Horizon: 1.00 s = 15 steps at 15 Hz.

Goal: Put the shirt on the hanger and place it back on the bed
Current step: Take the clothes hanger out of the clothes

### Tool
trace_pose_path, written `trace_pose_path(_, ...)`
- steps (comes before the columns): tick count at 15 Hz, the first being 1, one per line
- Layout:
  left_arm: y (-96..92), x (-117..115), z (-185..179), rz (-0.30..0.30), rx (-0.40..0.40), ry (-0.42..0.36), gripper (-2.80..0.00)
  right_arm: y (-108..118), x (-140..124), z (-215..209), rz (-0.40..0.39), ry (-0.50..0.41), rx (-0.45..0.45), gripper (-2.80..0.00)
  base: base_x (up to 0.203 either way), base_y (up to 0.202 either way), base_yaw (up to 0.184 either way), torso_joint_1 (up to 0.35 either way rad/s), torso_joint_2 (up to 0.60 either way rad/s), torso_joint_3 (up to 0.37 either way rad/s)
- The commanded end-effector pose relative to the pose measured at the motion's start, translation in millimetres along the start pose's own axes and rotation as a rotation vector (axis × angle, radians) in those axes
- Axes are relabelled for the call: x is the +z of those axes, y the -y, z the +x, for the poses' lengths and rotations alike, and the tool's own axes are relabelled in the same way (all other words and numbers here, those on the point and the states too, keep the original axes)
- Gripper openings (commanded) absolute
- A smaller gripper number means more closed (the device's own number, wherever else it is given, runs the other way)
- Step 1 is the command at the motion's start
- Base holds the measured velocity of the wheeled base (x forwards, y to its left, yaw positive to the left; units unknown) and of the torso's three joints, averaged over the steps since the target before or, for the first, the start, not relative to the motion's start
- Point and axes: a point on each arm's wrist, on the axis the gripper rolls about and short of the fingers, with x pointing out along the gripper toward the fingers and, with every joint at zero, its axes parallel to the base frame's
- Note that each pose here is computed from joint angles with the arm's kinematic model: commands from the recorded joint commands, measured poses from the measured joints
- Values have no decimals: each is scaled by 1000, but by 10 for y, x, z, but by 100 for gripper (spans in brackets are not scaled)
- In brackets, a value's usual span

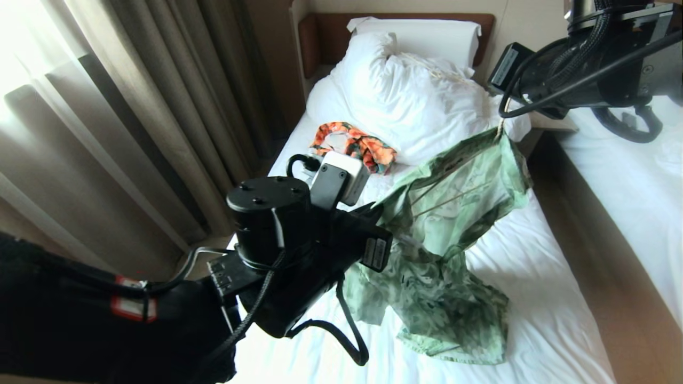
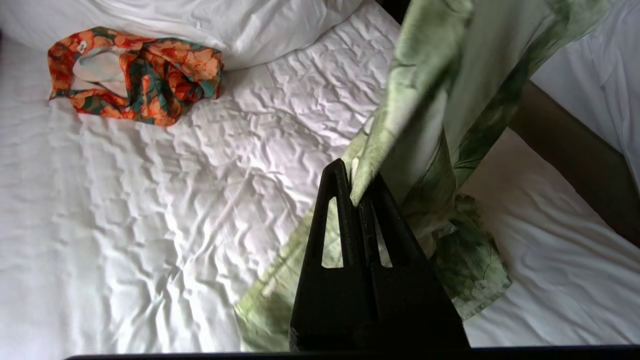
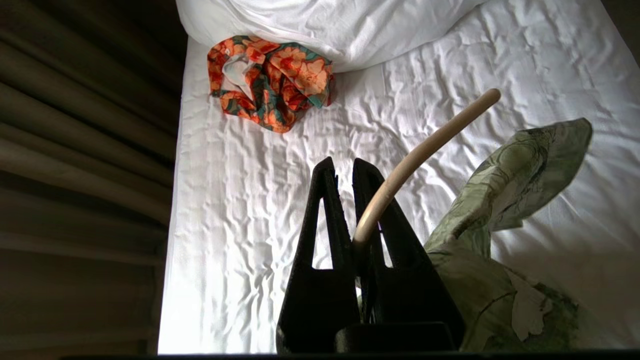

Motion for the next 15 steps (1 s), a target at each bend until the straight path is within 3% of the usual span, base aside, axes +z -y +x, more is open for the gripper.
trace_pose_path(1, -114, 30, -180, -2, 24, 3, -280, -9, -27, 18, -6, -5, -4, -280, 0, 0, 0, 0, 0, 0)
trace_pose_path(5, -261, -108, -303, 10, 60, -49, -280, -25, -53, 23, -11, -13, -3, -280, 0, 0, 0, 0, 0, 0)
trace_pose_path(10, -334, -214, -209, 13, 86, -81, -280, -54, -141, 80, -22, -29, -9, -280, 0, 0, 0, 0, 0, 0)
trace_pose_path(11, -334, -218, -211, 13, 85, -83, 0, -60, -161, 96, -24, -33, -9, -280, 0, 0, 0, 0, 0, 0)
trace_pose_path(15, -357, -296, -243, 5, 89, -110, 0, -88, -291, 194, -35, -60, -15, -280, 0, 0, 0, 0, 0, 0)
